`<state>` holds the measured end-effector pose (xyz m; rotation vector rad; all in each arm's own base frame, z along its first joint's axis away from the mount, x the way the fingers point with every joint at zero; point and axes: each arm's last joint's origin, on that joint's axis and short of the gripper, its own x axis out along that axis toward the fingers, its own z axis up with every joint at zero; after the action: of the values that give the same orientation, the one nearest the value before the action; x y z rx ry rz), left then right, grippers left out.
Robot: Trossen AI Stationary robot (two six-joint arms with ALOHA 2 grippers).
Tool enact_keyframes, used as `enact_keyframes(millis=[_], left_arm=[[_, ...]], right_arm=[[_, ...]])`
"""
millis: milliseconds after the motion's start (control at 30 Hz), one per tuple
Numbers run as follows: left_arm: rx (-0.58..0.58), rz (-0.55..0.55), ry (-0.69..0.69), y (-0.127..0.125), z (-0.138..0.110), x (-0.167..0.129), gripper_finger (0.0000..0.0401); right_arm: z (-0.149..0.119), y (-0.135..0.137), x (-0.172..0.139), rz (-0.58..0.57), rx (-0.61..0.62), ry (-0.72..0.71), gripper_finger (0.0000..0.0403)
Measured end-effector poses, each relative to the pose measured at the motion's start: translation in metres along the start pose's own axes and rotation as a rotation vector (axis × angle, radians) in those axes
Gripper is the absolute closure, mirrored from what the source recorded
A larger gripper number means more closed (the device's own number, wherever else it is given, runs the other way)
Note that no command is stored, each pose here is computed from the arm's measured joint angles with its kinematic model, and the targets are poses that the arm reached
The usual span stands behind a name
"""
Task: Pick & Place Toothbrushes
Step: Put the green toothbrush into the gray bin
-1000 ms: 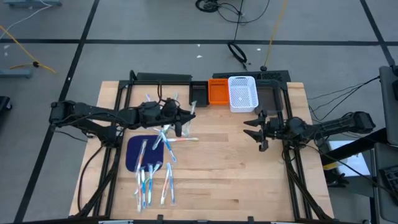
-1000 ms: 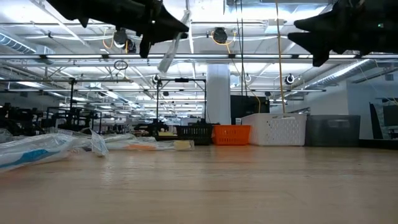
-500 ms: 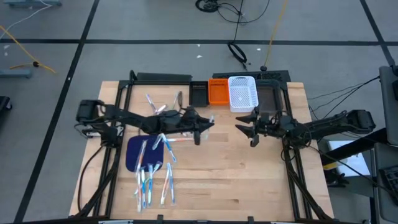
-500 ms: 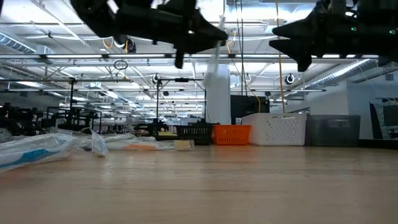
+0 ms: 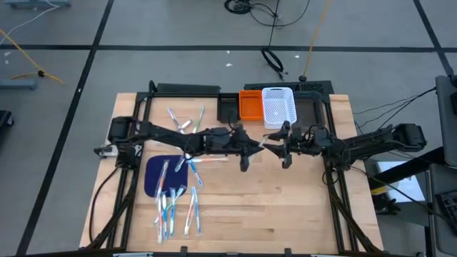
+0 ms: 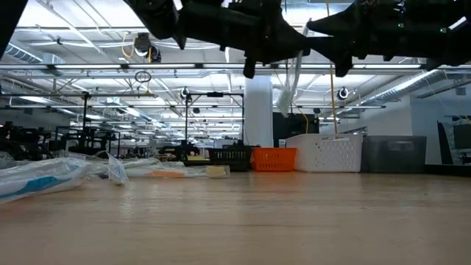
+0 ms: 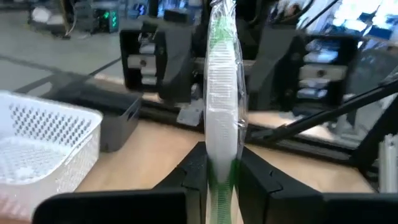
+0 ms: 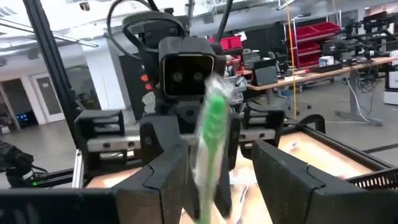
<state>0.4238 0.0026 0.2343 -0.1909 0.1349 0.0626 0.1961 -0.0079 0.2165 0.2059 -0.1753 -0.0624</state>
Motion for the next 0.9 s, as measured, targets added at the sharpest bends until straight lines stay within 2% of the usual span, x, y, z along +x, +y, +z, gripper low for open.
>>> enact_keyframes(millis=[300, 567, 800, 900], left_arm=[[0.017, 0.000, -0.005, -0.0027, 0.0000, 0.0043, 0.0372], [0.013, 0.000, -0.008, -0.0024, 0.0004, 0.0043, 0.0341], [0.017, -0.001, -0.008, -0.0026, 0.0003, 0.0043, 0.0370], [0.017, -0.001, -0.007, -0.0026, 0.0003, 0.0043, 0.0369]], right_arm=[[-0.0022, -0.0003, 0.0024, -0.003, -0.001, 0.013, 0.0234], [0.0005, 0.0004, 0.0024, 0.006, 0.021, -0.015, 0.0234], [0.0019, 0.0010, 0.0030, 0.014, 0.030, -0.038, 0.0234], [-0.0002, 0.0007, 0.0044, 0.013, 0.043, -0.033, 0.0234]])
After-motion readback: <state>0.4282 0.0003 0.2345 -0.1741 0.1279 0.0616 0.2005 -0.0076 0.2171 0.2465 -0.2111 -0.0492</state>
